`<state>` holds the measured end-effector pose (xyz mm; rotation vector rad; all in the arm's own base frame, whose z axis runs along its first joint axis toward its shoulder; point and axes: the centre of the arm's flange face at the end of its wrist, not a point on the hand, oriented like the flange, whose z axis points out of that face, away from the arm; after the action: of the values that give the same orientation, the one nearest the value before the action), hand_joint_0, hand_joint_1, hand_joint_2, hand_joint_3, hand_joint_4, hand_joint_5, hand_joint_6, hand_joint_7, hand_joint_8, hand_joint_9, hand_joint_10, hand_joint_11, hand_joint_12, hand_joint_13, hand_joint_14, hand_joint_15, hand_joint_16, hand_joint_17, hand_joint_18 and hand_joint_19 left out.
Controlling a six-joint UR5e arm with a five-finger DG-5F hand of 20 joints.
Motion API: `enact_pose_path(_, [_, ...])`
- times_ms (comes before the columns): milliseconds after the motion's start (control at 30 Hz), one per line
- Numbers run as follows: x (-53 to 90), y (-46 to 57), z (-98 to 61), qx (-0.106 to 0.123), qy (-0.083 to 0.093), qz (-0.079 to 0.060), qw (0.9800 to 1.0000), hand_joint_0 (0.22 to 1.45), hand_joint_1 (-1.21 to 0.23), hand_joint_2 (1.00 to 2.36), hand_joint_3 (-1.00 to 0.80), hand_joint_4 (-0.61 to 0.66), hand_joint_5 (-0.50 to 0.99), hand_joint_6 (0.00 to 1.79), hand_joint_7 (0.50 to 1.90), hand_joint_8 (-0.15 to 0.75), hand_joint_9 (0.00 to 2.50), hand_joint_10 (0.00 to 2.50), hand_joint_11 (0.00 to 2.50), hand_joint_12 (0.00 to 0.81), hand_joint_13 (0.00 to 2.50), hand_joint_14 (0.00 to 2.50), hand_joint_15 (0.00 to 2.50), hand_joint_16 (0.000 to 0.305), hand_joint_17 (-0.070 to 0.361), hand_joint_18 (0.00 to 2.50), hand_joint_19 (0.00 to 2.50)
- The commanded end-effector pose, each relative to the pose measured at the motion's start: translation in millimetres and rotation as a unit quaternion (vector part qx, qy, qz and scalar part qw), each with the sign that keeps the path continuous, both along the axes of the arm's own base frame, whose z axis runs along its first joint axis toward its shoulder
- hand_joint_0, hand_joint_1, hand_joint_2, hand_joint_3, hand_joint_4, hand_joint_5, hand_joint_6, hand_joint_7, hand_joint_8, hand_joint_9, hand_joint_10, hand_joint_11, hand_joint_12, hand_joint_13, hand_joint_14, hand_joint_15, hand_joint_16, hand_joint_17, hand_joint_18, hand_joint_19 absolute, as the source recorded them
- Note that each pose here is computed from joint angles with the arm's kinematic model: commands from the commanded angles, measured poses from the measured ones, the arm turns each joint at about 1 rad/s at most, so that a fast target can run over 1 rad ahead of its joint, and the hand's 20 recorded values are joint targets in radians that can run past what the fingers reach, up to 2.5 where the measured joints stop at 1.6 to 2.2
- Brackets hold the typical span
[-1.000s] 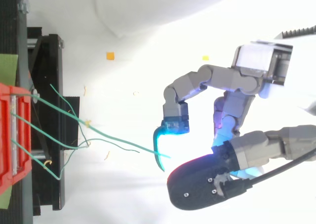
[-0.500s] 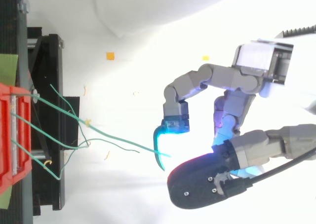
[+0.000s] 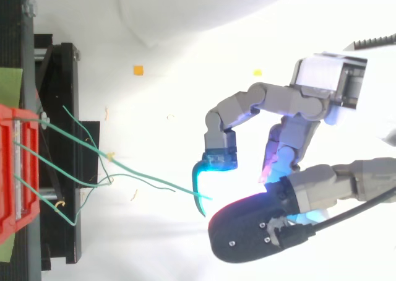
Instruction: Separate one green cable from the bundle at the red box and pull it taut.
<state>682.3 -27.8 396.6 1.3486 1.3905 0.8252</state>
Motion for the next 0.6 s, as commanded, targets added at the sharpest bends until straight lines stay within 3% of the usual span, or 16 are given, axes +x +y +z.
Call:
enact_pose_path(0, [-0.2,0.0,0.5,0.0,0.0,0.0,1.0,0.7,-0.55,1.0,-0.5,0.3,-0.04,0.78,1.11,0.14,1.42,0.02,1.65,0.21,1.31,0.01,1.73,0.052,0.118,1.27,0.45])
enact_pose_path(200, [0.2,0.1,-0.5,0.0,0.0,0.0,1.0,0.71,-0.55,1.0,-0.5,0.32,-0.03,0.78,1.12,0.169,1.43,0.01,1.66,0.261,1.35,0.01,1.68,0.061,0.137,1.48,0.26])
enact_pose_path(467, [-0.2,0.0,0.5,0.0,0.0,0.0,1.0,0.71,-0.55,1.0,-0.5,0.33,-0.03,0.77,1.12,0.174,1.46,0.01,1.67,0.26,1.36,0.01,1.68,0.06,0.136,1.49,0.29])
enact_pose_path(567, [-0.2,0.0,0.5,0.0,0.0,0.0,1.0,0.72,-0.56,1.0,-0.5,0.35,-0.03,0.77,1.13,0.193,1.49,0.01,1.68,0.285,1.39,0.01,1.69,0.064,0.144,1.69,0.43])
